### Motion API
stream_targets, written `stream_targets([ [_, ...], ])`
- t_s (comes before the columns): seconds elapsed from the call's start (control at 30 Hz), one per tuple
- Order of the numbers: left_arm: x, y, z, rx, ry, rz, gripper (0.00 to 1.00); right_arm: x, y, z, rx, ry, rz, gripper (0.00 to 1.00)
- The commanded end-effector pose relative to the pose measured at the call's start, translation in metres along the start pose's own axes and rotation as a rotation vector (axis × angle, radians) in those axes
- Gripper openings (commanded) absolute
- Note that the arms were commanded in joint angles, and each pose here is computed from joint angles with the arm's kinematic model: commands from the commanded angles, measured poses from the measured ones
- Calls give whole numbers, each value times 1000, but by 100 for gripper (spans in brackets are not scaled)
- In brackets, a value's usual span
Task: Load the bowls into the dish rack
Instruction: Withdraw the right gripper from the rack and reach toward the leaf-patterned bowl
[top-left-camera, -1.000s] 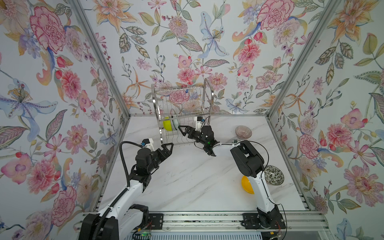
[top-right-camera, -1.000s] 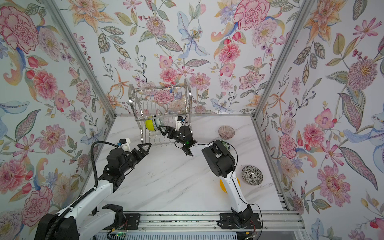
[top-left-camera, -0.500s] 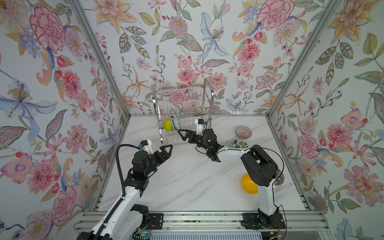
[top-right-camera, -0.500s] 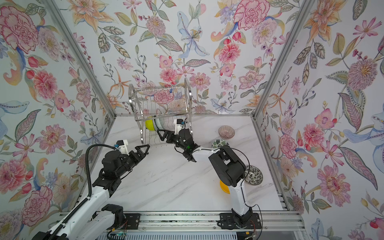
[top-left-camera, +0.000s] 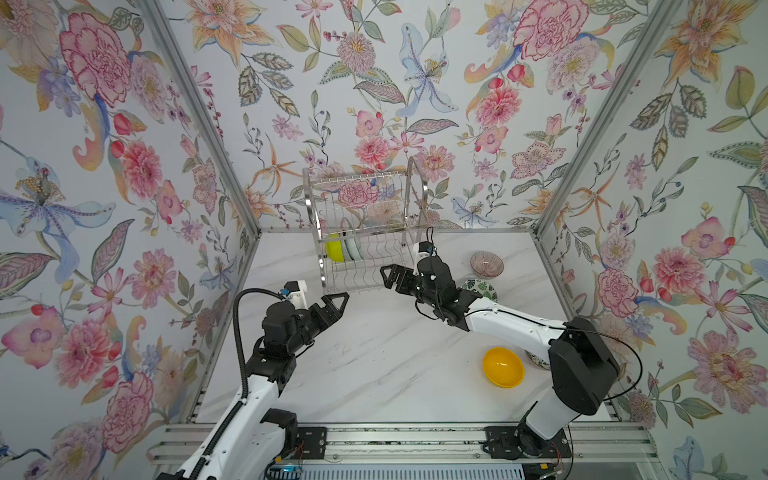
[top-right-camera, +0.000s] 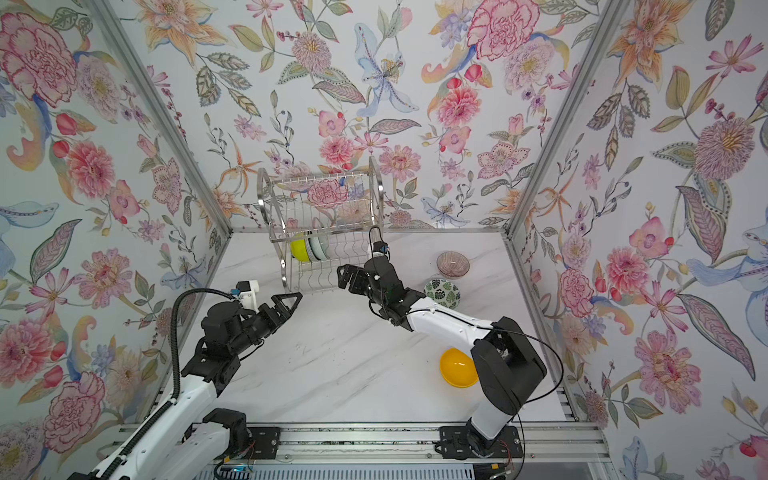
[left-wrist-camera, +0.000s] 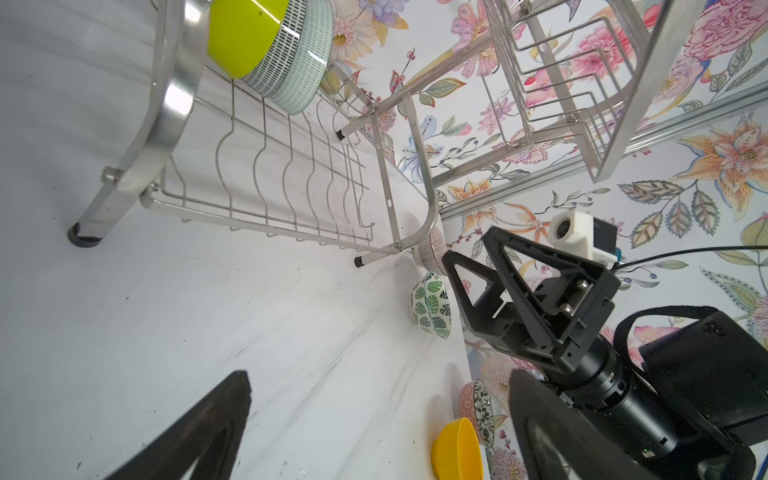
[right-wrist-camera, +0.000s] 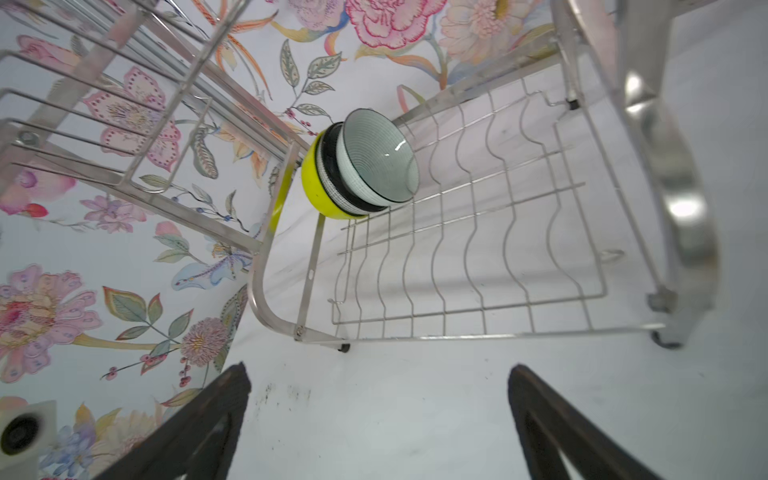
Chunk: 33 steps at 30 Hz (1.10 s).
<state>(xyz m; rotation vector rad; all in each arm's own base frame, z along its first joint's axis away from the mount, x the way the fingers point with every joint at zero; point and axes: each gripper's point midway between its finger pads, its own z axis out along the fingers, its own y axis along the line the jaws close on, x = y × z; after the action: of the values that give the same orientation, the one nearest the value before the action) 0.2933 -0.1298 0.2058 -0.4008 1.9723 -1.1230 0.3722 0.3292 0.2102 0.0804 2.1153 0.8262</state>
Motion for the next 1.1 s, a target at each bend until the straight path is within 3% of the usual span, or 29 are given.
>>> stream_targets([
  [0.0,-4,-24,5,59,16,32,99,11,-63,-30,280,39,-35,98],
  [0.1,3,-38,15,69,32,68,99,-1,-96,-57,390,14,-11,98],
  [0.27,29,-64,44,84,66,134,99,-15,-172,-99,502,3,158,99],
  [0.43,60,-87,83,68,105,167,99,-39,-238,-130,593,-39,252,98],
  [0.63,86,-108,121,61,138,161,99,-46,-289,-117,637,21,328,98],
  [0.8,96,-113,142,69,167,165,99,-38,-310,-107,639,28,366,92],
  [1.07,105,-121,179,80,196,172,99,-21,-323,-81,567,118,413,66],
])
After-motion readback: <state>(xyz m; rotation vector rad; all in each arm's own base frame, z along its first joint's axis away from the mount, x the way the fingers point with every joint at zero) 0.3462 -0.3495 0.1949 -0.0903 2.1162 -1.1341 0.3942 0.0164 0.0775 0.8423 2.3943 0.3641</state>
